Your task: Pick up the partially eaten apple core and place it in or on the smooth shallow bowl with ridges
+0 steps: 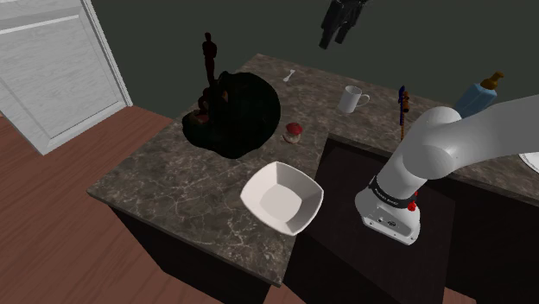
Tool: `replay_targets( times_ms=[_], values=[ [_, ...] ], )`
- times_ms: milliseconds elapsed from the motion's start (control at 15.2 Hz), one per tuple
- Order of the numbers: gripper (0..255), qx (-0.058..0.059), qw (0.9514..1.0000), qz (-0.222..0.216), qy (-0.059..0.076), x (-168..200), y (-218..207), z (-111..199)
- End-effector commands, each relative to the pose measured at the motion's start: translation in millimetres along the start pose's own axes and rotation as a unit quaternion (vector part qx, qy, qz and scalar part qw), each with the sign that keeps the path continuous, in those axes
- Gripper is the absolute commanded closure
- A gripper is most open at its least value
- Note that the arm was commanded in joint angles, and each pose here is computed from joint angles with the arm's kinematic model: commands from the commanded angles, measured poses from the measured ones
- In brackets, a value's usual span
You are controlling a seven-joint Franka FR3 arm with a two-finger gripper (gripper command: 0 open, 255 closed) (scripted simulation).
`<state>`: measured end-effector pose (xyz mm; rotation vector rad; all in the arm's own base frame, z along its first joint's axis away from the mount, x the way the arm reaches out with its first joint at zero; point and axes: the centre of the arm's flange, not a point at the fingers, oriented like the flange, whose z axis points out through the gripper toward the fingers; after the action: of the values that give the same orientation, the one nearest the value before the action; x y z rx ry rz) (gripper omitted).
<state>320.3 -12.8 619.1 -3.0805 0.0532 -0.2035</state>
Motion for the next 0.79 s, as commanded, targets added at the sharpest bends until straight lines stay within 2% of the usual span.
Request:
replay_targets(
  times_ms=[0,726],
  values=[
    [0,0.0,1.0,0.0,0.0,0,0,0],
    [0,-0.057,0.9984,0.001,-0.003,5,-27,146]
  ],
)
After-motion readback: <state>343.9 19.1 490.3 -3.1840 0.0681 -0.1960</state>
